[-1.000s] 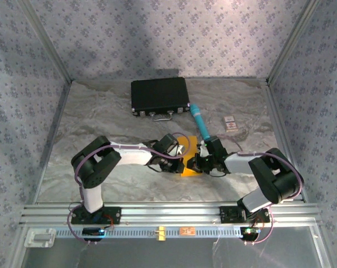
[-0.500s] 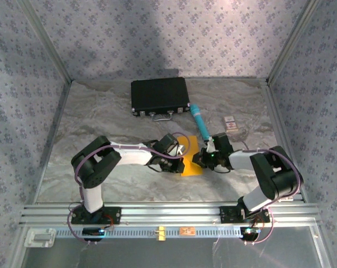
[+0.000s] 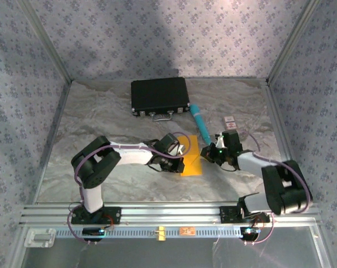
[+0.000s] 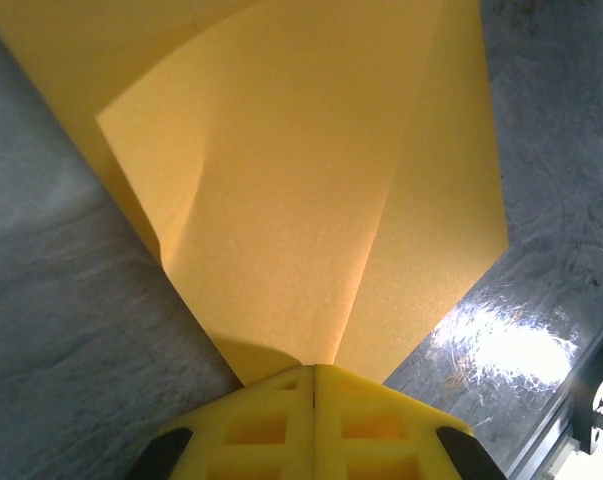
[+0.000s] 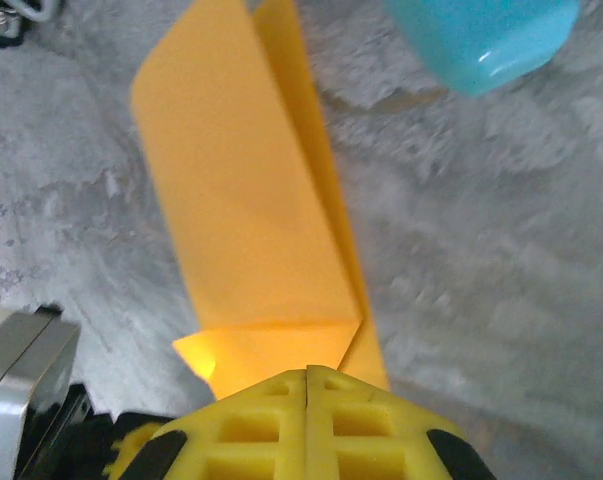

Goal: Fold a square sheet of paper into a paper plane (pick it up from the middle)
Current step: Fold the triangle a second time at the center of the table, then turn over the paper at the center of the table.

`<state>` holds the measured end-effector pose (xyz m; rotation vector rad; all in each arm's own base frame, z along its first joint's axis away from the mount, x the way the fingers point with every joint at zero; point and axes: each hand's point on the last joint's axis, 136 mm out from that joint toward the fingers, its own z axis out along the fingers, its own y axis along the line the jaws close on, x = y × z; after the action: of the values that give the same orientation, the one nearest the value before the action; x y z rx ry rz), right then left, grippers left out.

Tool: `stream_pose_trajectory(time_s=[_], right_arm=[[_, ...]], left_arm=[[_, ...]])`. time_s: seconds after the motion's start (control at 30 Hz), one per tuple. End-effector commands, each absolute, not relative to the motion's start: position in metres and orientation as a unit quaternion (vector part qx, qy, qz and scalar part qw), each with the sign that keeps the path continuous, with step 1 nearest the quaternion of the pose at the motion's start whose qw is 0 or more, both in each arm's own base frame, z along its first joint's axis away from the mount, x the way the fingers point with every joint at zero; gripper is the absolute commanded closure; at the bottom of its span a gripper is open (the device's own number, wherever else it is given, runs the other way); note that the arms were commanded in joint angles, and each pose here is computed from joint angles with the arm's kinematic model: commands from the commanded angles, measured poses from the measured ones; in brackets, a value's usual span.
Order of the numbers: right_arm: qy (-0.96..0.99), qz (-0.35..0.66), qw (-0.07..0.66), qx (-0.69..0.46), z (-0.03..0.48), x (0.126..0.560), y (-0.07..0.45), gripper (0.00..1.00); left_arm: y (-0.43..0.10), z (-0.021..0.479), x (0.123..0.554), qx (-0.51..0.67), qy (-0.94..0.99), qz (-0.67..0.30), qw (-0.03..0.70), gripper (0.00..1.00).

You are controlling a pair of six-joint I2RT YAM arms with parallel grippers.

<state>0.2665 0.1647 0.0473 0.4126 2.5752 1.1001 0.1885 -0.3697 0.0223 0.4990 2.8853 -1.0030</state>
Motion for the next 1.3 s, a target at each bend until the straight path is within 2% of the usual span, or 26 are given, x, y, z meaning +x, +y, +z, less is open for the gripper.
stream_pose_trajectory(time_s=[0.0,0.23,0.6,0.87,1.27], right_arm=[[0.919,0.342,0.135,0.143,0.037,0.236,0.154,0.93],[0.922,0.344,0.122,0.128,0.048,0.216,0.158,0.75],[0.927,0.342,0.099,0.114,0.046,0.209,0.176,0.67],[0.931,0.336,0.088,0.114,0.045,0.211,0.183,0.57],[0.938,0.313,0.078,0.124,0.032,0.212,0.185,0.48]], left_arm=[[-0.373,0.056,0.201,0.172,0.930,-0.319,0.062,0.88],[-0.373,0.074,0.231,0.172,0.927,-0.320,0.092,0.84],[-0.378,0.042,0.242,0.188,0.935,-0.292,0.070,0.88],[-0.361,0.007,0.227,0.187,0.947,-0.257,0.039,0.92],[-0.357,0.004,0.223,0.183,0.948,-0.258,0.037,0.93]])
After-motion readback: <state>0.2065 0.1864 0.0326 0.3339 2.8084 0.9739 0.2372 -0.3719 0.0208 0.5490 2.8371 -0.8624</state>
